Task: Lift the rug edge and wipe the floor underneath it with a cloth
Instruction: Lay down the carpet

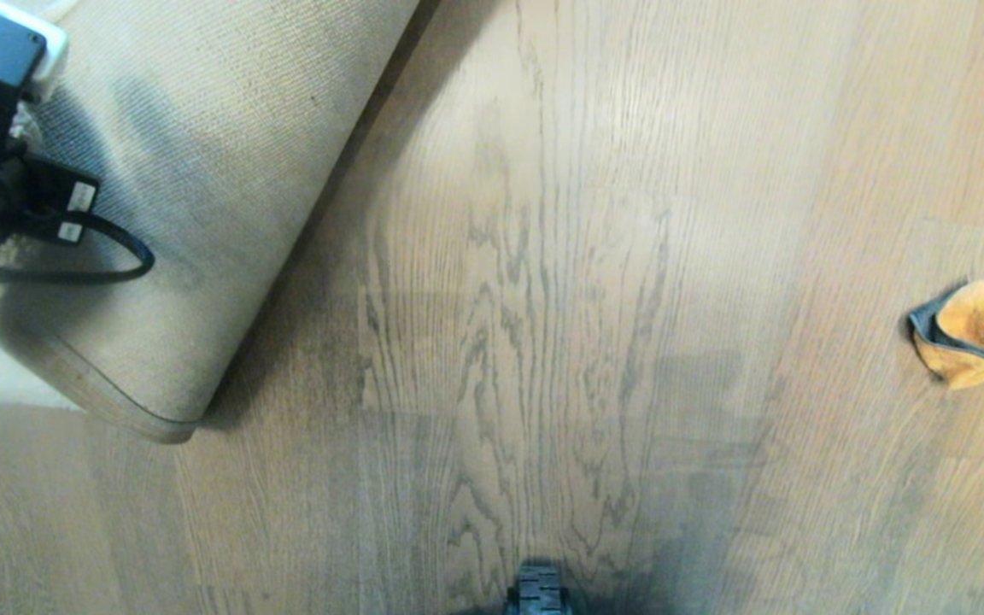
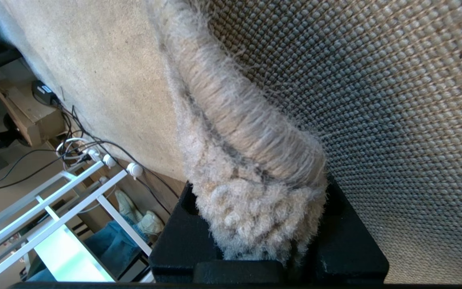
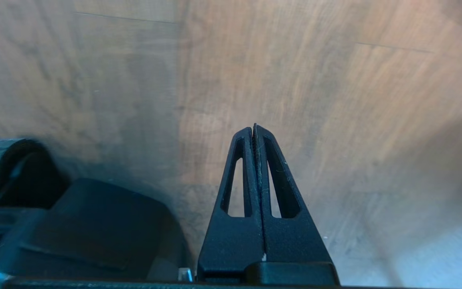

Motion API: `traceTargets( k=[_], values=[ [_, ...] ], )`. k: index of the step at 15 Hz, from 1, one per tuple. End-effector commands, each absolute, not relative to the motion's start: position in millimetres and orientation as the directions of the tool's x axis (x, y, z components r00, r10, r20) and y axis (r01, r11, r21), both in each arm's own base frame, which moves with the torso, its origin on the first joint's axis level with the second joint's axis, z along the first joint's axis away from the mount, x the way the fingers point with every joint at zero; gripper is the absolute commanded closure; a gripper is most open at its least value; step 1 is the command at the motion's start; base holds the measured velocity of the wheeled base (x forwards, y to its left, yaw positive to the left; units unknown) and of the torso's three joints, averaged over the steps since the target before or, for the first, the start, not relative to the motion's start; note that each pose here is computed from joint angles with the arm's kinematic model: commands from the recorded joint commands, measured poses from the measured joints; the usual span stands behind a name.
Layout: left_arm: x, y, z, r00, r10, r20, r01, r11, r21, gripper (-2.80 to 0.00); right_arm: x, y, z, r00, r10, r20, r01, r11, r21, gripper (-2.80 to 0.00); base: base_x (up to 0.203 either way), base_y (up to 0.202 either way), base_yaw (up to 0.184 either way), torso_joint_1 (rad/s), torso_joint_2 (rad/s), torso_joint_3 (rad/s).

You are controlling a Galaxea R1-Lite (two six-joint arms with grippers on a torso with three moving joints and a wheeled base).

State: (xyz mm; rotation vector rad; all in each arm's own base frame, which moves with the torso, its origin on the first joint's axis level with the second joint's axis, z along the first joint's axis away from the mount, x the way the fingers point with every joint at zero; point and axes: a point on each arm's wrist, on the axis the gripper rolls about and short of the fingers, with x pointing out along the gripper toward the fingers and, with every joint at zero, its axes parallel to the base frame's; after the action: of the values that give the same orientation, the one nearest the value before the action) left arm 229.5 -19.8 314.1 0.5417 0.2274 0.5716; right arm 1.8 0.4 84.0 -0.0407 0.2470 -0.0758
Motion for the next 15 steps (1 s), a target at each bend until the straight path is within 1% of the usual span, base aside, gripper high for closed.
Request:
traceTargets(
  k=[1, 8, 10, 11, 13, 15],
  values=[
    [229, -20, 316, 0.819, 0.571, -0.050, -0.458, 0.705, 0.542, 0.00, 1, 1, 84, 0.971, -0.063, -0.229, 0.053, 0.997, -0.049, 0.00, 0.000, 0.000, 0.000, 0.000, 0.00, 0.000],
    [229, -21, 318, 0.823, 0.567, -0.035, -0.465, 0.708, 0.531, 0.00, 1, 1, 84, 0.972, -0.062, -0.228, 0.052, 0.997, -0.049, 0.00, 0.000, 0.000, 0.000, 0.000, 0.00, 0.000],
    [228, -21, 319, 0.822, 0.568, -0.033, -0.467, 0.708, 0.530, 0.00, -1, 1, 84, 0.977, -0.016, -0.213, 0.005, 0.999, -0.049, 0.00, 0.000, 0.000, 0.000, 0.000, 0.00, 0.000],
    [228, -21, 319, 0.820, 0.571, -0.033, -0.470, 0.706, 0.529, 0.00, -3, 1, 84, 0.983, 0.024, -0.181, -0.034, 0.998, -0.050, 0.00, 0.000, 0.000, 0.000, 0.000, 0.00, 0.000],
    [228, -21, 318, 0.820, 0.571, -0.034, -0.469, 0.706, 0.530, 0.00, -9, 1, 84, 0.992, 0.038, -0.119, -0.044, 0.998, -0.053, 0.00, 0.000, 0.000, 0.000, 0.000, 0.00, 0.000],
    [228, -21, 318, 0.820, 0.571, -0.034, -0.469, 0.706, 0.530, 0.00, -19, 1, 82, 1.000, 0.031, 0.005, -0.030, 0.998, -0.058, 0.00, 0.000, 0.000, 0.000, 0.000, 0.00, 0.000]
  ],
)
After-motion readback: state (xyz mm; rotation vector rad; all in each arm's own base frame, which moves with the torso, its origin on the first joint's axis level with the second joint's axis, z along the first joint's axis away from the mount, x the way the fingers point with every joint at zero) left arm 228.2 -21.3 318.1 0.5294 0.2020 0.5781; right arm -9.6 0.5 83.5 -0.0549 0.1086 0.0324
